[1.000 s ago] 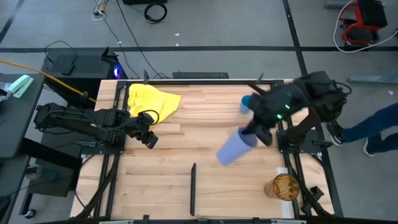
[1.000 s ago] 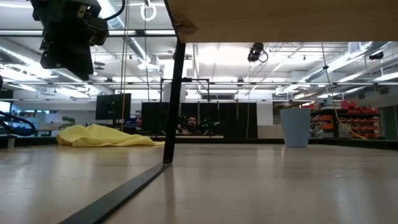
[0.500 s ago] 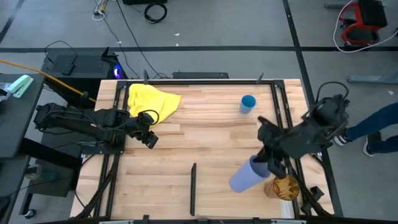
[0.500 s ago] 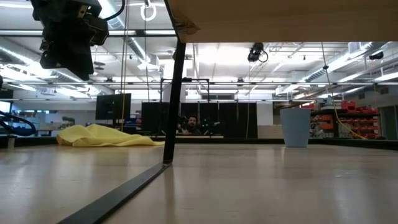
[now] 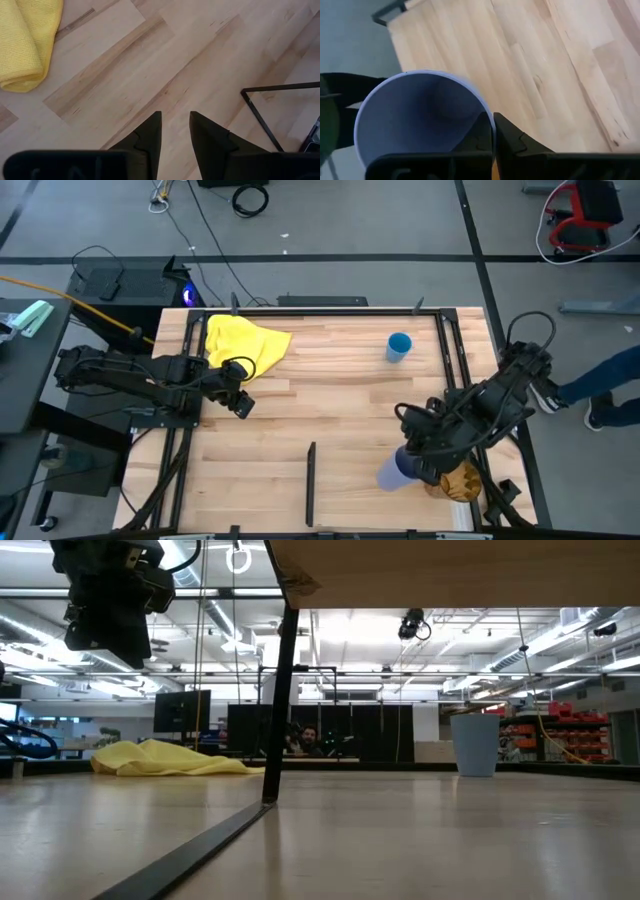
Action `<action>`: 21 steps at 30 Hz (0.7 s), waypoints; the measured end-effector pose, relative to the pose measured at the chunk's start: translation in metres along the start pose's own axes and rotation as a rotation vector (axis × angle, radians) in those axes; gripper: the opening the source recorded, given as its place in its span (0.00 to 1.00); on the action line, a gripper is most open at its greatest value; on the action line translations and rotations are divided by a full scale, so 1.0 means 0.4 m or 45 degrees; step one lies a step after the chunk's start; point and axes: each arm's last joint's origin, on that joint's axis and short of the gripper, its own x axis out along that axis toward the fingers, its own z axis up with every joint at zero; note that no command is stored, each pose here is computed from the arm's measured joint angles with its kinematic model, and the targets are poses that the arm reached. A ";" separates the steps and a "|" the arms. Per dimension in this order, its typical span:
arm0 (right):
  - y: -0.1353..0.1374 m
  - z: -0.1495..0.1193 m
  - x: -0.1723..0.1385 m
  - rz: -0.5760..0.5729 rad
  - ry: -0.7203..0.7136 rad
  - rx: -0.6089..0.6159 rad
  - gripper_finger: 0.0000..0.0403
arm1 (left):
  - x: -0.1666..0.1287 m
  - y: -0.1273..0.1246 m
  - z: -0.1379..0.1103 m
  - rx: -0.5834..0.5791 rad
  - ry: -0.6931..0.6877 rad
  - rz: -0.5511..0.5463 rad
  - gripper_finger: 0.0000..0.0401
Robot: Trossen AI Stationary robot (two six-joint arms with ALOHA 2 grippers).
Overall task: Stack small to large cups/mugs on shelf
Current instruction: Put the purple cup on the shelf
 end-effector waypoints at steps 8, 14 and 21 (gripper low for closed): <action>0.003 -0.020 0.034 -0.056 0.047 -0.039 0.01 | 0.000 0.000 0.000 -0.007 0.000 0.000 0.27; 0.007 -0.038 0.058 -0.094 0.084 -0.069 0.01 | 0.000 0.001 0.001 -0.009 -0.012 0.008 0.27; 0.013 -0.043 0.073 -0.111 0.096 -0.114 0.01 | 0.000 0.001 0.001 -0.028 -0.013 0.008 0.27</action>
